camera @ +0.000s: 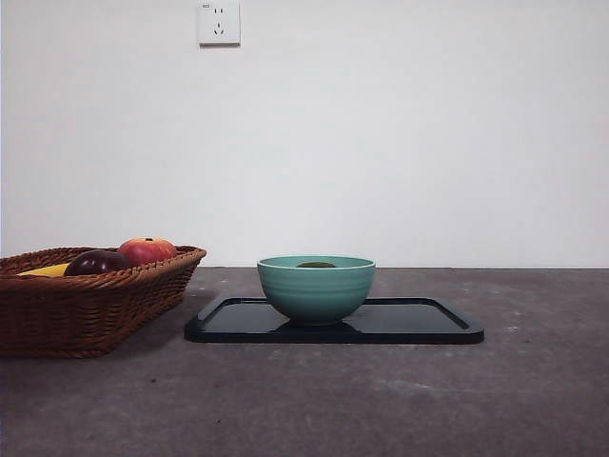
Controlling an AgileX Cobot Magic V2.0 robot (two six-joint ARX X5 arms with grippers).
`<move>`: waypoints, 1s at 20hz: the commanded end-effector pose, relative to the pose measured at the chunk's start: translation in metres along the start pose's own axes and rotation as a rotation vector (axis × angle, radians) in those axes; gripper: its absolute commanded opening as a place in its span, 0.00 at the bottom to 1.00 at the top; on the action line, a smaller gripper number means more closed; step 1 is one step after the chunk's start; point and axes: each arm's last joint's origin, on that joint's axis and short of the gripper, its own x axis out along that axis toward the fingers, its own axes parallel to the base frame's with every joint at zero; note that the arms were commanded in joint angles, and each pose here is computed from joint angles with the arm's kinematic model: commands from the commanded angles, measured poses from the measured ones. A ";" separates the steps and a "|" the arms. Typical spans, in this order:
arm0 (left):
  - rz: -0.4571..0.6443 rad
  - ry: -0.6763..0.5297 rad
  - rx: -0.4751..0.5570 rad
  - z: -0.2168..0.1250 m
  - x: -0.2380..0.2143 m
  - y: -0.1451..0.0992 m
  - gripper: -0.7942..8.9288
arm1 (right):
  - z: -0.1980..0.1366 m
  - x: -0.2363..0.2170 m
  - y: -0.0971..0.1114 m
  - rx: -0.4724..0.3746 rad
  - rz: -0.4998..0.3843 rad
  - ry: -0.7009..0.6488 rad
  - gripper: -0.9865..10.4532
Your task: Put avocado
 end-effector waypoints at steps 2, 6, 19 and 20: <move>0.184 -0.059 -0.059 0.006 -0.002 0.010 0.11 | 0.002 -0.001 0.001 -0.011 0.010 -0.010 0.11; 0.482 -0.134 0.024 0.008 0.000 0.029 0.11 | 0.002 -0.001 0.001 -0.011 0.010 -0.010 0.11; 0.716 -0.188 -0.073 -0.121 0.091 0.092 0.11 | 0.002 -0.001 0.001 -0.011 0.010 -0.010 0.11; 0.714 -0.188 -0.090 -0.125 0.094 0.094 0.11 | 0.002 -0.001 0.001 -0.011 0.010 -0.010 0.11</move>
